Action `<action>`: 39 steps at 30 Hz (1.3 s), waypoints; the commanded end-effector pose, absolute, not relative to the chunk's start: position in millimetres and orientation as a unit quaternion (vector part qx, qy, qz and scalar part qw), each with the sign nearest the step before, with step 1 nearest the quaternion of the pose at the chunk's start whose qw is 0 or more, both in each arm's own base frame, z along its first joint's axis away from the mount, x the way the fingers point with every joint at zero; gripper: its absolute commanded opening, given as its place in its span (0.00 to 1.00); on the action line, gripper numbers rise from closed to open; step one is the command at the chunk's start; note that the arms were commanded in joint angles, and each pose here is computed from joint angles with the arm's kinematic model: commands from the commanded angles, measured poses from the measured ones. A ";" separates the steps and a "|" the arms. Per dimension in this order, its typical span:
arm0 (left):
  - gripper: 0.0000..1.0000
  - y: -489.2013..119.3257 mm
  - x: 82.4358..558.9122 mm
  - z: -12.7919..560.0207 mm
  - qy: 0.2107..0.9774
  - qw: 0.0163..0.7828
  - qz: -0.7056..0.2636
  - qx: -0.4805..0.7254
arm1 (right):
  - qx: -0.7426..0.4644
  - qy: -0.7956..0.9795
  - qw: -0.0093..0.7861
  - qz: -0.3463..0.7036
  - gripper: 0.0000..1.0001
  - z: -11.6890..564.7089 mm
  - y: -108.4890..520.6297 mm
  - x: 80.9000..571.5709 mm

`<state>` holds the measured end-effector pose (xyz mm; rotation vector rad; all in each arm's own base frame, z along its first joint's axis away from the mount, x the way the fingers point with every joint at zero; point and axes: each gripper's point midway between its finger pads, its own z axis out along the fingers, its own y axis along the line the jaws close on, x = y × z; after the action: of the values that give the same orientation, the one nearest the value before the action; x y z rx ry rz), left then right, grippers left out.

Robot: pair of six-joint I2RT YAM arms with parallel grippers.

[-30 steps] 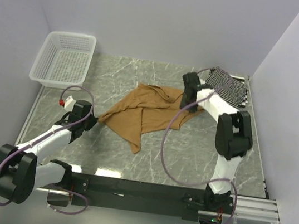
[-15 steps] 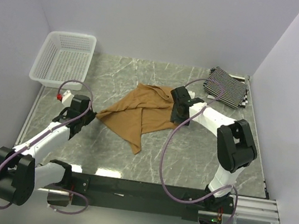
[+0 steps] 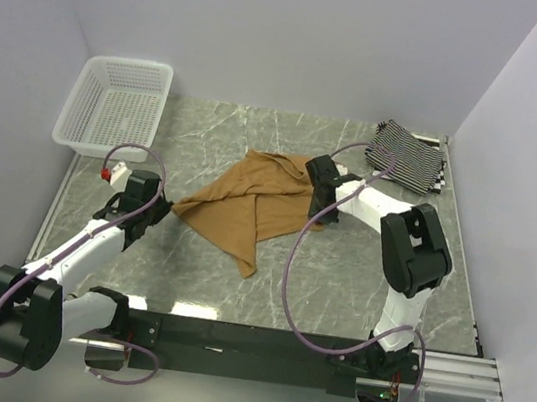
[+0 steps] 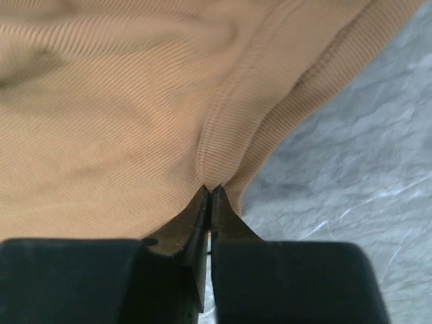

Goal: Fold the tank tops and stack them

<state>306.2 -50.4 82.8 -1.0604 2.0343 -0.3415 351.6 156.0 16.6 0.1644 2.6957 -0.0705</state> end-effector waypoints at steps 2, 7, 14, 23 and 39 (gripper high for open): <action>0.01 -54.2 308.2 89.2 0.803 0.405 -0.153 -0.410 | 0.090 0.968 0.230 -0.052 0.00 20.5 124.4 391.3; 0.01 -72.4 299.9 73.4 0.807 0.375 -0.198 -0.411 | 0.129 0.952 0.264 -0.082 0.00 45.4 92.2 483.9; 0.01 -109.0 260.6 34.8 0.831 0.313 -0.236 -0.395 | 0.146 0.930 0.319 -0.112 0.07 101.5 79.6 572.1; 0.01 -99.1 252.0 30.7 0.848 0.337 -0.175 -0.369 | 0.154 0.925 0.342 -0.065 0.51 132.0 86.9 482.3; 0.01 -89.7 256.1 50.6 0.836 0.377 -0.171 -0.360 | 0.131 0.954 0.264 0.060 0.44 40.7 131.2 309.4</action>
<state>248.7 -90.7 37.2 -0.9466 2.1769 -0.4372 294.4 99.9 22.4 0.3388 2.6853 -0.0380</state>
